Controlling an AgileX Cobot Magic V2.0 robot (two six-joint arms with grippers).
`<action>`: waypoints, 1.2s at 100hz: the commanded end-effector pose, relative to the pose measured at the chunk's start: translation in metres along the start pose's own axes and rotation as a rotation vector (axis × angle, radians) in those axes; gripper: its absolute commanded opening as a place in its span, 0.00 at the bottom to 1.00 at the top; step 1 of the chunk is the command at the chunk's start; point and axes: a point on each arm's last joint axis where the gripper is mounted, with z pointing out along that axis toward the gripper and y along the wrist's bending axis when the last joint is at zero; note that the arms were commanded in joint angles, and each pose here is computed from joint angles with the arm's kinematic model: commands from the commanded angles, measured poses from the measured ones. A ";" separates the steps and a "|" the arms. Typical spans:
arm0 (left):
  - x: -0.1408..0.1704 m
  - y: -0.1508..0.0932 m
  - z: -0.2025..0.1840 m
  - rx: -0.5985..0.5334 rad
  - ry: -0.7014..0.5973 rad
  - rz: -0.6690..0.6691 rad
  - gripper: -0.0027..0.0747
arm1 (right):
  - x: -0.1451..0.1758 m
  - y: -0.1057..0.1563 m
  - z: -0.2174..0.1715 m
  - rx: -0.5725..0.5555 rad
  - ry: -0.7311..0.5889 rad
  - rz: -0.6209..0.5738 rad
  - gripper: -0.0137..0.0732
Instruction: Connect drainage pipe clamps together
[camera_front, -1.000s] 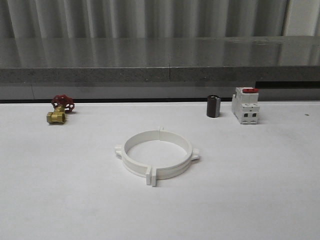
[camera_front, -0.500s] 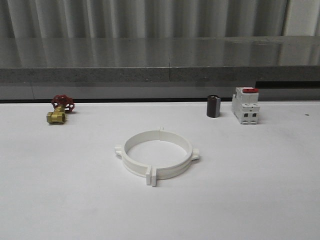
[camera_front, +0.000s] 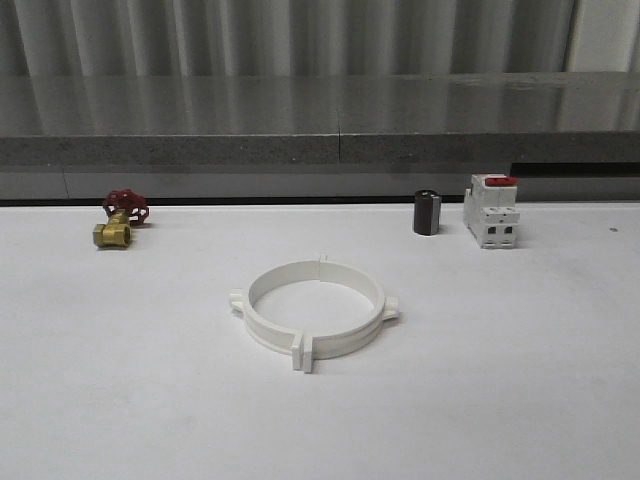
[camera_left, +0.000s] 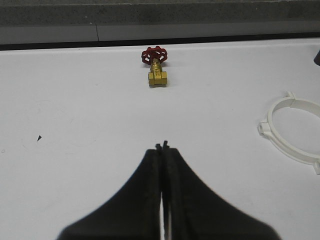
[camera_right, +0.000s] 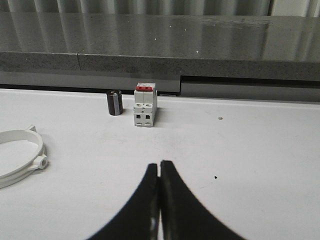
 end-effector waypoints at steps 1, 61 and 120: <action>-0.015 -0.002 -0.004 0.015 -0.099 -0.001 0.01 | -0.013 0.000 -0.003 0.005 -0.109 -0.017 0.08; 0.012 0.004 -0.014 0.024 -0.414 -0.013 0.01 | -0.013 0.000 -0.003 0.005 -0.108 -0.017 0.08; 0.103 0.022 -0.015 -0.147 -0.567 -0.038 0.01 | -0.013 0.000 -0.003 0.005 -0.108 -0.017 0.08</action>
